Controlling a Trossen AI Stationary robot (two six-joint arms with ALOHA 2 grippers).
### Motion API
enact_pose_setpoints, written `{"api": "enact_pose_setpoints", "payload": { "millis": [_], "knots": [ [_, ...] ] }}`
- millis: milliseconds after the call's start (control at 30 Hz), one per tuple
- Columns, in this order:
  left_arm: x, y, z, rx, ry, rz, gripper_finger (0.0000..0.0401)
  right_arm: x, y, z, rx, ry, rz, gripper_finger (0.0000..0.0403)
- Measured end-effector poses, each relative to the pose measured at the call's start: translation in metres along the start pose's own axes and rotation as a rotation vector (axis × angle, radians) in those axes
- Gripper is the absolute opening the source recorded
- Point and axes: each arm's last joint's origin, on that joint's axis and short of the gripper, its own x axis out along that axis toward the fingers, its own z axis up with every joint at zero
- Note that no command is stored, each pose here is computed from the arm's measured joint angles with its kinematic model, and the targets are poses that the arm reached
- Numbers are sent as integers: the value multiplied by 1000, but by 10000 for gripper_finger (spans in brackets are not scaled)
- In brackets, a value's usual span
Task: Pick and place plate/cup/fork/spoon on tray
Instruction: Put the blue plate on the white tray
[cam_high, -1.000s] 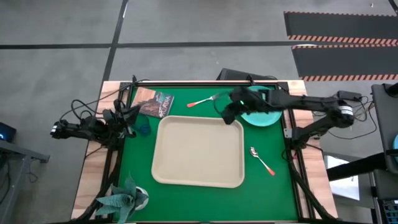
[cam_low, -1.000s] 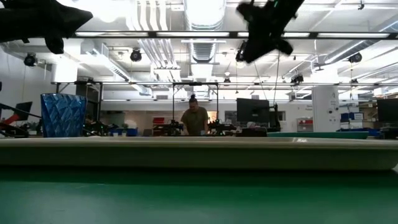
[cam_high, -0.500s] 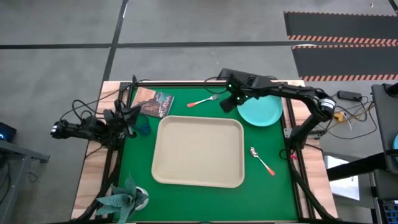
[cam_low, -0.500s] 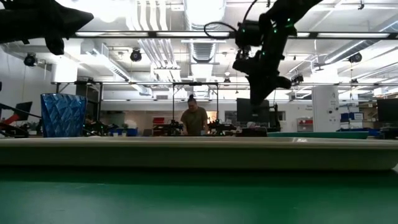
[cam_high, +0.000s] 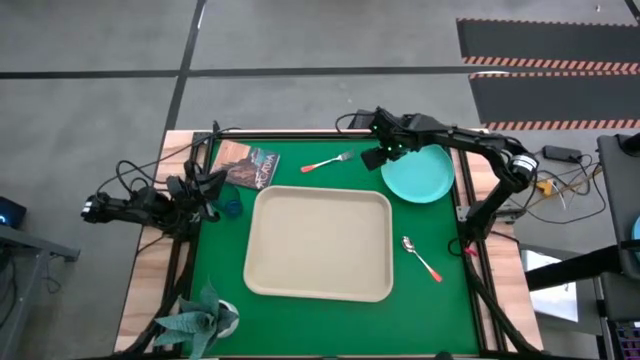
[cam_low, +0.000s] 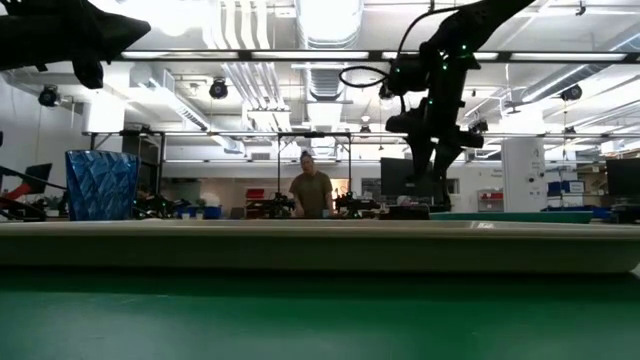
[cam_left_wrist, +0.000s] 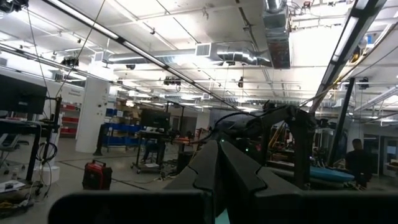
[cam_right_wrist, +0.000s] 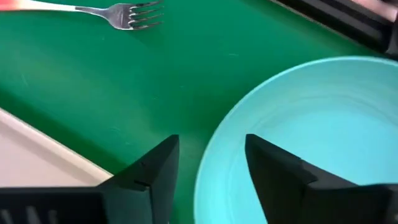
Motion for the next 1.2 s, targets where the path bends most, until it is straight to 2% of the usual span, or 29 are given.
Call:
{"api": "enact_pose_setpoints", "payload": {
  "millis": [233,600,933,1067,1200],
  "knots": [
    [0,0,0,0,0,-1,1,23,0,-5,19,76,-44,213],
    [0,0,0,1,1,-1,1,62,0,-8,10,176,-113,215],
    [0,0,0,1,1,-1,1,84,0,-11,5,237,-147,214],
    [0,0,0,1,1,0,1,87,0,-11,4,246,-157,200],
    [0,0,0,1,1,-1,1,86,-1,-11,11,246,-161,163]
  ]
}}
